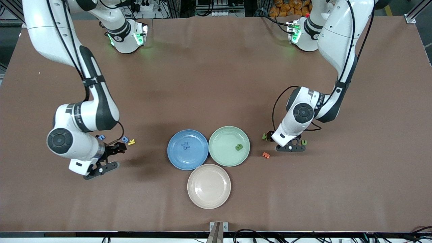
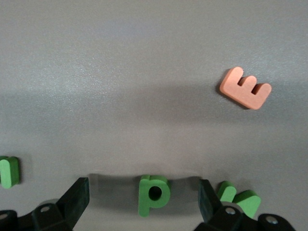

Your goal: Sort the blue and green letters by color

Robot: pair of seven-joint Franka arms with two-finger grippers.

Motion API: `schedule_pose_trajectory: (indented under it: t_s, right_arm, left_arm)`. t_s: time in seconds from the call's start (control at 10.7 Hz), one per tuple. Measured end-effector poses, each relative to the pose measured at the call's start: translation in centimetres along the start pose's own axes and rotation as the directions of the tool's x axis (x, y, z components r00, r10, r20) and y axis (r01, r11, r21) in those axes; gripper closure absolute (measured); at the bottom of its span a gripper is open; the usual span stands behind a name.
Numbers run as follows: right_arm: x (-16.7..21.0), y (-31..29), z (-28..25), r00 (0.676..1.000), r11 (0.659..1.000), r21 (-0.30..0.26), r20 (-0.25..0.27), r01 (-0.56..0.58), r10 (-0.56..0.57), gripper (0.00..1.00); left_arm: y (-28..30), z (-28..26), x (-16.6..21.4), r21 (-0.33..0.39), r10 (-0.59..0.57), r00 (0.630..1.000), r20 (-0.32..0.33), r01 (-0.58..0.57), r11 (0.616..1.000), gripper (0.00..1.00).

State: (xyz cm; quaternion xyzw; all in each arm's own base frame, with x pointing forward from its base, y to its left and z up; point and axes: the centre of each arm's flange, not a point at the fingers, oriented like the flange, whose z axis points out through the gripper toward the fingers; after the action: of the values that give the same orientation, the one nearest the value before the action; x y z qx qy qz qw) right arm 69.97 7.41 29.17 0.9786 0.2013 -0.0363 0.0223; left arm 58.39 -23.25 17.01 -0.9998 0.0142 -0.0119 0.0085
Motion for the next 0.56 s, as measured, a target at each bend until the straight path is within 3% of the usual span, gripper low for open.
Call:
schedule_pose_trajectory:
  t_s: [0.19, 0.47, 0.56]
  right_arm:
    - [-1.3, 3.2, 0.9, 0.999, 0.999, 0.001, -0.005, -0.048, 0.048, 0.00]
    - [-3.6, 6.2, 2.9, 0.993, 0.995, -0.011, -0.062, -0.099, 0.098, 0.00]
    - [-4.7, 6.8, 3.7, 0.991, 0.993, -0.014, -0.070, -0.114, 0.113, 0.00]
  left_arm:
    - [0.0, 0.0, 0.0, 0.000, 0.002, 1.000, 0.000, -0.002, 1.000, 0.00]
    - [0.0, 0.0, 0.0, 0.000, 0.002, 1.000, 0.000, -0.002, 1.000, 0.00]
    - [0.0, 0.0, 0.1, 0.000, 0.002, 1.000, 0.000, -0.002, 1.000, 0.05]
